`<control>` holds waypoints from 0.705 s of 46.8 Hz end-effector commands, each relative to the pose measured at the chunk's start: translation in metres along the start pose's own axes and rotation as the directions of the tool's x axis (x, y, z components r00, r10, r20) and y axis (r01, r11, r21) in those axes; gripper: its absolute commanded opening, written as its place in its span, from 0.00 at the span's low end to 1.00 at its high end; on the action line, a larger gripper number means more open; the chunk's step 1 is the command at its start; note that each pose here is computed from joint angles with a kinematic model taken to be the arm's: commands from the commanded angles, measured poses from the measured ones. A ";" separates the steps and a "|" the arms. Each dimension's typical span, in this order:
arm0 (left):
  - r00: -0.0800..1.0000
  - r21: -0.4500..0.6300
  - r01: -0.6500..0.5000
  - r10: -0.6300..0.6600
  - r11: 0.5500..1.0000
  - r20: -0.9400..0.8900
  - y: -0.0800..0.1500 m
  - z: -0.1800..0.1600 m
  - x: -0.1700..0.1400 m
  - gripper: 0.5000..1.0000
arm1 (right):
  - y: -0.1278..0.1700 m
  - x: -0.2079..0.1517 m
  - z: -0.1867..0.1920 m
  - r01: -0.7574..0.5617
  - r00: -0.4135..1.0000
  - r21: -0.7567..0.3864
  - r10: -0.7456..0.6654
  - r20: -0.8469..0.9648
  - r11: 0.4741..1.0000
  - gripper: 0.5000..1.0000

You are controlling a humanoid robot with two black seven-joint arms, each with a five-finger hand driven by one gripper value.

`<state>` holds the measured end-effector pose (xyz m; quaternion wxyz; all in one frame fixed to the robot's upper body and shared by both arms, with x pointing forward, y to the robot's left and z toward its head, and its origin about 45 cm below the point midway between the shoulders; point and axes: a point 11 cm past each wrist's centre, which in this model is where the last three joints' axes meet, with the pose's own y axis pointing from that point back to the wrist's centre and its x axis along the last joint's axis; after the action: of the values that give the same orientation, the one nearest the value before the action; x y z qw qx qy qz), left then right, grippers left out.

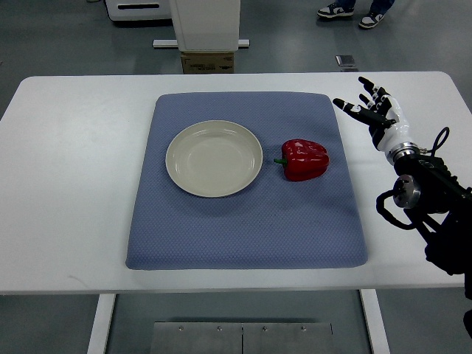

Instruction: Place red pepper on plate with right hand

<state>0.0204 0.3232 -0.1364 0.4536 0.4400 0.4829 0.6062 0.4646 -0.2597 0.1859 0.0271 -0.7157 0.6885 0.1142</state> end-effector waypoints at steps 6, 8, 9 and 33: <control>1.000 0.000 0.000 0.000 1.000 0.000 0.000 0.000 0.000 1.00 | 0.000 0.000 0.000 0.000 1.000 0.000 0.000 0.002 1.000 1.00; 1.000 0.000 0.000 0.000 1.000 0.000 0.000 0.000 0.000 1.00 | 0.000 -0.001 0.000 0.001 1.000 0.000 -0.001 0.003 1.000 1.00; 1.000 0.000 0.000 0.000 1.000 0.000 0.000 0.000 0.000 1.00 | 0.000 -0.001 0.001 0.002 1.000 -0.001 -0.002 0.002 1.000 1.00; 1.000 0.000 0.000 0.000 1.000 0.000 0.000 0.000 0.000 1.00 | 0.000 -0.003 -0.001 0.004 1.000 0.001 -0.004 0.019 1.000 1.00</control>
<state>0.0204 0.3232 -0.1364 0.4537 0.4399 0.4829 0.6062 0.4647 -0.2577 0.1870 0.0340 -0.7153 0.6874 0.1209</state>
